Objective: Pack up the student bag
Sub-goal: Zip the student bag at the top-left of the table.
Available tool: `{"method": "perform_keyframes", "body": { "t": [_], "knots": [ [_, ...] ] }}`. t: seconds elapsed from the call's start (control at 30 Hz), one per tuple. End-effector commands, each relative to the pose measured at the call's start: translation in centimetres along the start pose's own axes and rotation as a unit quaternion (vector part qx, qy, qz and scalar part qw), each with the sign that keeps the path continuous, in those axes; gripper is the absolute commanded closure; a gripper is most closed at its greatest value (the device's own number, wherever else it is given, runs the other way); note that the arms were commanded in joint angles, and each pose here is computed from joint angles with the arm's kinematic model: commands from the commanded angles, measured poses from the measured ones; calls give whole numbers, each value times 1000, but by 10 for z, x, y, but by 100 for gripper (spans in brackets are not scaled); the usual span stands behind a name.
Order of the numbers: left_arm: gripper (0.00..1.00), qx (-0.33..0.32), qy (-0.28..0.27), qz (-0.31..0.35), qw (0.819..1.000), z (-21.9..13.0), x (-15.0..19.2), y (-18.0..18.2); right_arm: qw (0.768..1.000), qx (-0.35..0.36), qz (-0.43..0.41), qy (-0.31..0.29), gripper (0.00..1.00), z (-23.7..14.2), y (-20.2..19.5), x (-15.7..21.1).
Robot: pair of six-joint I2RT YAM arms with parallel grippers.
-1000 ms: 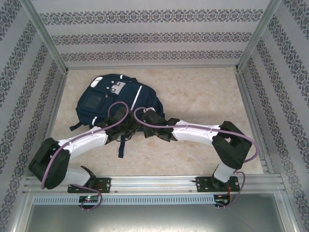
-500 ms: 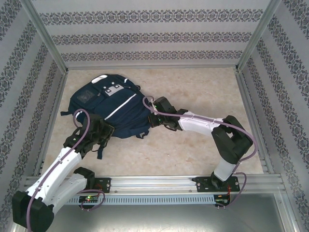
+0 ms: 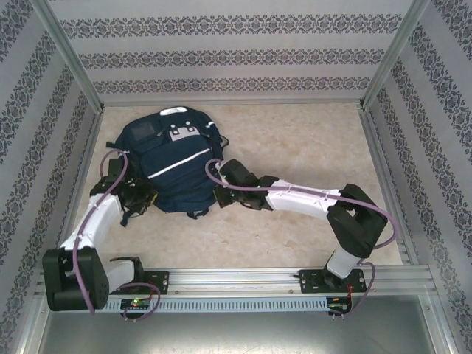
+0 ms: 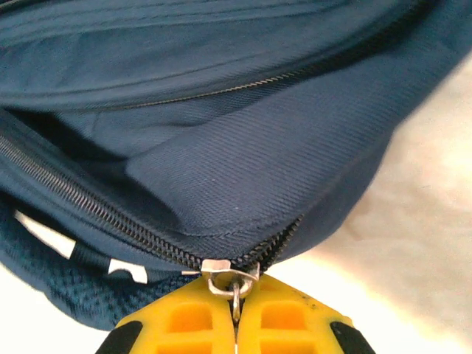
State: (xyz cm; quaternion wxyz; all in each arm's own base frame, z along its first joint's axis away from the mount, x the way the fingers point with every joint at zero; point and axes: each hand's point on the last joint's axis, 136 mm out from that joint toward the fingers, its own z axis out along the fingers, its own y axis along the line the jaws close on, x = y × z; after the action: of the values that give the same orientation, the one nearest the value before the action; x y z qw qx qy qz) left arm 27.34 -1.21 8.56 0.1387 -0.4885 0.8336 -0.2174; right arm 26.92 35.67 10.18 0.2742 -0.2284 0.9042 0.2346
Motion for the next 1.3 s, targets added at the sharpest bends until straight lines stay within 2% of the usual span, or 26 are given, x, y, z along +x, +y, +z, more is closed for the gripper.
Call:
{"method": "perform_keyframes", "body": {
  "t": [0.0,0.1,0.2,0.37,0.57,0.73,0.97,1.1,1.13,1.27],
  "knots": [
    [88,-11,-51,39,998,-9,-36,-9,1000,12,21,-14,100,-17,18,-2],
    [65,0,-45,30,999,-14,-33,-14,1000,-14,7,1,100,-4,48,2],
    [54,24,-30,4,999,-22,-19,-15,999,-41,-10,16,100,9,72,4],
    [50,80,-10,-44,996,-38,20,-14,997,-60,-31,26,100,23,95,3],
    [48,136,28,-102,985,-26,68,-9,997,-65,-30,31,100,29,100,4],
    [46,162,33,-109,980,-16,81,-23,997,-65,-35,34,100,28,103,6],
    [45,167,24,-91,981,-11,74,-47,996,-67,-51,35,100,27,113,10],
    [49,139,44,-74,987,5,85,-47,996,-62,-51,31,100,26,112,8],
    [54,133,47,-71,987,9,88,-45,997,-60,-50,30,100,26,111,7],
    [96,119,38,-78,989,15,93,-37,997,-54,-49,29,100,26,108,7]
  ]
}}
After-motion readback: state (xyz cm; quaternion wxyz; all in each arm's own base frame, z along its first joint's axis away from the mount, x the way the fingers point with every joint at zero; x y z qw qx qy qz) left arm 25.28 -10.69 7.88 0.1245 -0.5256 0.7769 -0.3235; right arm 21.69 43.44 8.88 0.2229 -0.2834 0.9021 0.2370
